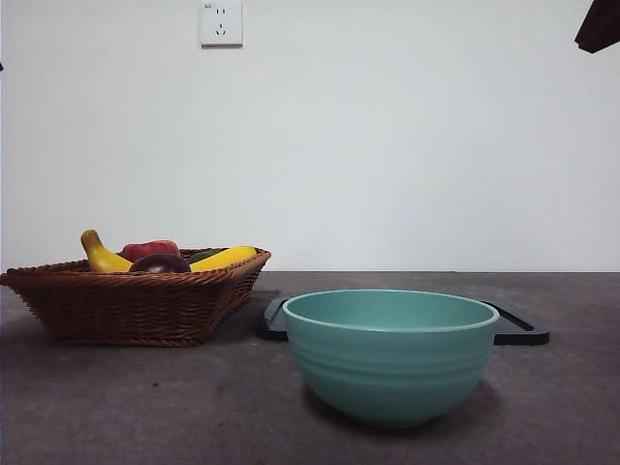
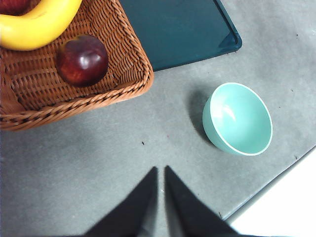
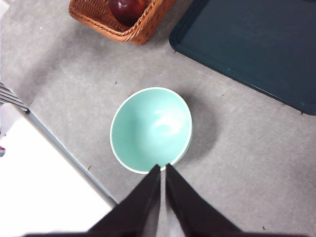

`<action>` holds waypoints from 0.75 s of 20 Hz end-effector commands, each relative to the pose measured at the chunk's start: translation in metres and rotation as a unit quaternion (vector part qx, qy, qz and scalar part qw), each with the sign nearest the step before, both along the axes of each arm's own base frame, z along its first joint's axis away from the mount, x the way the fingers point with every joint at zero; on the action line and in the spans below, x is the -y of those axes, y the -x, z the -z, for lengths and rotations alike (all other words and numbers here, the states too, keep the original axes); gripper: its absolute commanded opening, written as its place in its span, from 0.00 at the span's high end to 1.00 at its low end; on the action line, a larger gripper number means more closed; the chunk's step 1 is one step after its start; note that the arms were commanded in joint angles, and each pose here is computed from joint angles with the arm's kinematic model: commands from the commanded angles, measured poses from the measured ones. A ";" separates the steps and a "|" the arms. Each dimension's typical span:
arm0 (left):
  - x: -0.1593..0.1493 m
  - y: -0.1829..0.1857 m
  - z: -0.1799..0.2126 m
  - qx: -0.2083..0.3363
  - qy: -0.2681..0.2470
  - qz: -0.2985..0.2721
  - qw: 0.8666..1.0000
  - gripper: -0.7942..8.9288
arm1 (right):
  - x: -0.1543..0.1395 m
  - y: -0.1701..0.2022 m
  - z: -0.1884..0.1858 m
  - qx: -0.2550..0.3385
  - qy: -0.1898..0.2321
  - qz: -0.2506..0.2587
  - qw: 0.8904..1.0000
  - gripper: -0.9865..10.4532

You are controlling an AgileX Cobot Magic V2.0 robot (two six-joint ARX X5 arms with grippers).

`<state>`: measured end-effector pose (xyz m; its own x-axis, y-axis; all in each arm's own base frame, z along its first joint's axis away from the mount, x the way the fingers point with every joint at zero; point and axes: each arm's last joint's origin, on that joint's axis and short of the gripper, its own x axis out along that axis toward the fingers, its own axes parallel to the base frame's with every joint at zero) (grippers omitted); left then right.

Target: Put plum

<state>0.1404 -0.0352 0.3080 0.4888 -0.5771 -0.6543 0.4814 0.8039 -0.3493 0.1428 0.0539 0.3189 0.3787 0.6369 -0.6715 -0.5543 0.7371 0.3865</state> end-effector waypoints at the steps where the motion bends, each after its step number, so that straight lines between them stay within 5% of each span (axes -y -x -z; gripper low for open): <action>1: 0.001 -0.002 -0.007 0.018 0.000 0.007 1.000 0.69 | -0.001 -0.002 -0.004 0.011 0.000 -0.006 1.000 0.76; 3: 0.001 -0.002 -0.007 0.015 0.002 0.005 1.000 0.50 | -0.001 -0.002 -0.005 0.011 -0.001 -0.004 1.000 0.58; 4: 0.001 -0.002 -0.007 0.015 0.003 0.004 1.000 0.46 | -0.001 -0.002 -0.005 0.011 -0.001 -0.004 1.000 0.57; 15: 0.004 -0.010 -0.012 0.029 0.013 -0.020 0.999 0.46 | -0.001 -0.002 -0.005 0.011 -0.001 -0.004 1.000 0.57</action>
<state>0.1471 -0.0384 0.3136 0.5309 -0.5699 -0.6271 0.4696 0.8139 -0.3421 0.1430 0.0539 0.3191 0.3807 0.6371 -0.6702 -0.5551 0.7371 0.3854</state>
